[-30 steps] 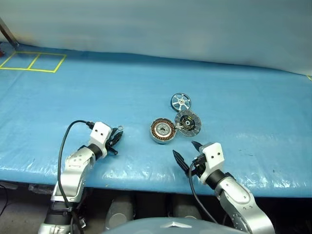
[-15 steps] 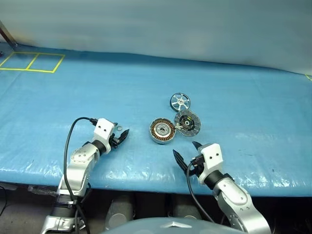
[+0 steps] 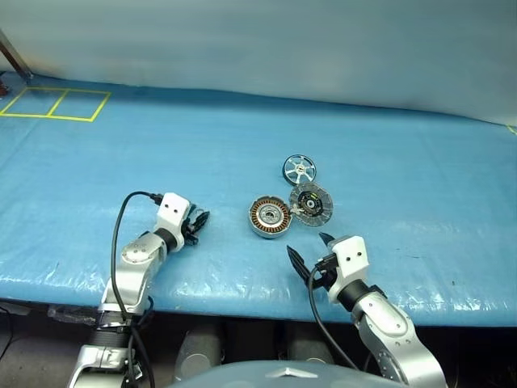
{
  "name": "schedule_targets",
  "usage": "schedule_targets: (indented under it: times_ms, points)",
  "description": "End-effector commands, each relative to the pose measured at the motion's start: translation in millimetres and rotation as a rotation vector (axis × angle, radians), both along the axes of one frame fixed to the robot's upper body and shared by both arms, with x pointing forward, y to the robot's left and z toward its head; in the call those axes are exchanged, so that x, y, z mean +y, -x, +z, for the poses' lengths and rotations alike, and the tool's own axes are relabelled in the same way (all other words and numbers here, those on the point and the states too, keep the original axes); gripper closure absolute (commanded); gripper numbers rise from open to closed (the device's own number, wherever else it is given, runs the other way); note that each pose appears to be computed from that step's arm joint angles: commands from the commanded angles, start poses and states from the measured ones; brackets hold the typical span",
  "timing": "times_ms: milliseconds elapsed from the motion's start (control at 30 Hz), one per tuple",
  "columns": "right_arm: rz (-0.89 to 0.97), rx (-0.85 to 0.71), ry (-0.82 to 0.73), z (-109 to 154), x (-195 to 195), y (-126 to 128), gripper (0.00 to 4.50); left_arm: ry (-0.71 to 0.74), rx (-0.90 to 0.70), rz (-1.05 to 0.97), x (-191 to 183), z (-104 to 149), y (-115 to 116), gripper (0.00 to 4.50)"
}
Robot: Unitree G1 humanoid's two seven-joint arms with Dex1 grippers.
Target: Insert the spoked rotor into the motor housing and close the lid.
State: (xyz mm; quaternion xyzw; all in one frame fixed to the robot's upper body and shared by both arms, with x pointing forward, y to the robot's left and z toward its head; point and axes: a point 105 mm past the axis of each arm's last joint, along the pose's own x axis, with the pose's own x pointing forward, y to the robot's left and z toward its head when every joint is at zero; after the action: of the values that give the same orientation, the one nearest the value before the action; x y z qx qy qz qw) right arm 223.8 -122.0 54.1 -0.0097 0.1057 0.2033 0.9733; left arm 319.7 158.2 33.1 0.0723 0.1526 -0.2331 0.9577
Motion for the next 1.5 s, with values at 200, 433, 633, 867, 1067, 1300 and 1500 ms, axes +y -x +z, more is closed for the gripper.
schedule_targets:
  times_ms: [200, 433, 633, 867, 1067, 1300, 1500]
  points:
    - [0.045, -0.122, -0.088, 18.9, 4.3, 14.5, 0.00, 0.012, 0.070, -0.094, -5.8, -6.2, 15.1, 3.85]
    - [0.040, -0.117, -0.079, 4.8, -0.9, 20.8, 0.00, 0.039, -0.031, -0.252, -34.9, 37.1, 9.4, 3.85]
    - [0.026, -0.109, -0.057, -5.4, -0.5, 19.1, 0.00, 0.039, -0.070, -0.463, -73.6, 61.7, 5.6, 3.85]
    - [-0.001, -0.107, -0.037, -8.9, -2.1, 18.0, 0.00, 0.005, -0.046, -0.657, -105.5, 77.2, -4.6, 3.85]
    - [-0.042, -0.109, -0.029, -10.9, -5.1, 18.4, 0.00, -0.052, -0.008, -0.764, -122.0, 65.0, -7.6, 3.85]
    - [-0.067, -0.113, -0.024, -11.6, -5.5, 18.3, 0.00, -0.137, -0.016, -0.863, -137.8, 53.3, -5.2, 3.85]
    - [-0.078, -0.116, -0.015, -12.0, -8.0, 17.7, 0.00, -0.184, -0.028, -0.866, -140.4, 48.8, -9.8, 3.85]
